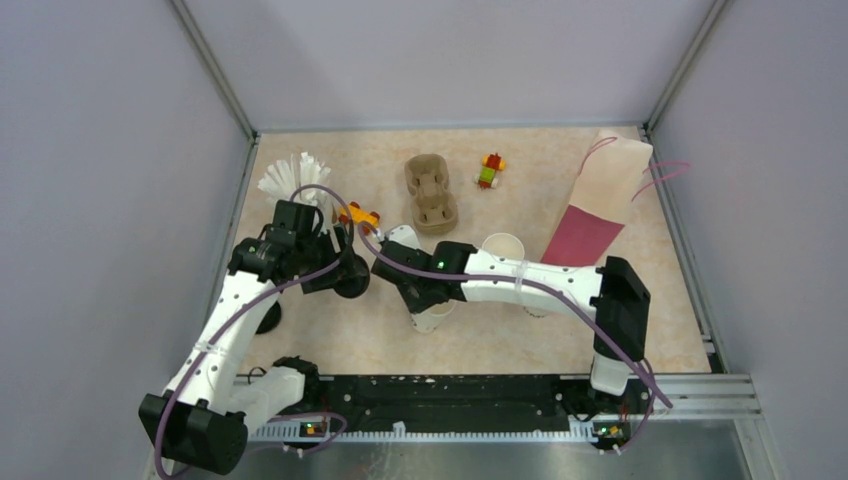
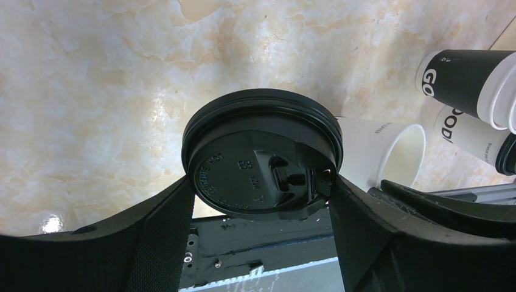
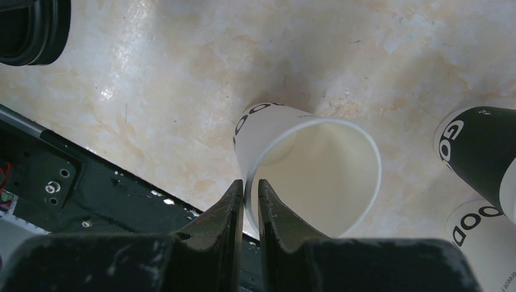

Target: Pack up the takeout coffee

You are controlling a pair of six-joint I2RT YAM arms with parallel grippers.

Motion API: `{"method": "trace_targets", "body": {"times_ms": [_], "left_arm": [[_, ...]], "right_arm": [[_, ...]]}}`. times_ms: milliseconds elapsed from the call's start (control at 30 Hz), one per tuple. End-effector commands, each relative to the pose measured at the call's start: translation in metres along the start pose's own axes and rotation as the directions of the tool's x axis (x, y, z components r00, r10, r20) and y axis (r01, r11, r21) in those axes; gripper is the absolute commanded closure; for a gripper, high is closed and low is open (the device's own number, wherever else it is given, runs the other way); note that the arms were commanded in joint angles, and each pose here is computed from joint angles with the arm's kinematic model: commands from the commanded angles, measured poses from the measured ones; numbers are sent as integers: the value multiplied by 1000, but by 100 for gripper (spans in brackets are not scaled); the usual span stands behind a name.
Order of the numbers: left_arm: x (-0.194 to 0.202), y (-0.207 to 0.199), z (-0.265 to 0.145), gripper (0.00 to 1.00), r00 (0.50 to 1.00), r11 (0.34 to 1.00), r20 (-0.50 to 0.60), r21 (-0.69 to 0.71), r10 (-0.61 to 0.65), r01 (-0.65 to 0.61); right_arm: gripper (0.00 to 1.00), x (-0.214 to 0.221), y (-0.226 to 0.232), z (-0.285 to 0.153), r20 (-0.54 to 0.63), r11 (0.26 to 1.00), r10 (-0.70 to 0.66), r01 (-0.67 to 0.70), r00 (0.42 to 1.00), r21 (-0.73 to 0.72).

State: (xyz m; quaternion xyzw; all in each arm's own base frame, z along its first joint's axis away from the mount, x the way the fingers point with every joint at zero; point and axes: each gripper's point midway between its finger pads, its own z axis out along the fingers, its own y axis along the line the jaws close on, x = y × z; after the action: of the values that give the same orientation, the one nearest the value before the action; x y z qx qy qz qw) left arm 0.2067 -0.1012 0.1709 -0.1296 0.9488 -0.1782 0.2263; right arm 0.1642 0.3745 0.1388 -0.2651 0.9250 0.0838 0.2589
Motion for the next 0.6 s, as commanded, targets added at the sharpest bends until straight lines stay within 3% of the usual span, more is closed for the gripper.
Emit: {"method": "trace_targets", "body": {"times_ms": [0, 333, 567], "left_arm": [[-3, -8, -4, 25, 1000, 999, 28, 38, -1, 0], [-2, -24, -12, 25, 999, 990, 18, 131, 43, -45], [3, -46, -20, 26, 999, 968, -21, 246, 46, -40]], "right_arm": [[86, -5, 15, -10, 35, 998, 23, -21, 999, -58], [83, -31, 2, -60, 134, 994, 90, -80, 987, -80], [70, -39, -21, -99, 218, 987, 151, -134, 964, -87]]}}
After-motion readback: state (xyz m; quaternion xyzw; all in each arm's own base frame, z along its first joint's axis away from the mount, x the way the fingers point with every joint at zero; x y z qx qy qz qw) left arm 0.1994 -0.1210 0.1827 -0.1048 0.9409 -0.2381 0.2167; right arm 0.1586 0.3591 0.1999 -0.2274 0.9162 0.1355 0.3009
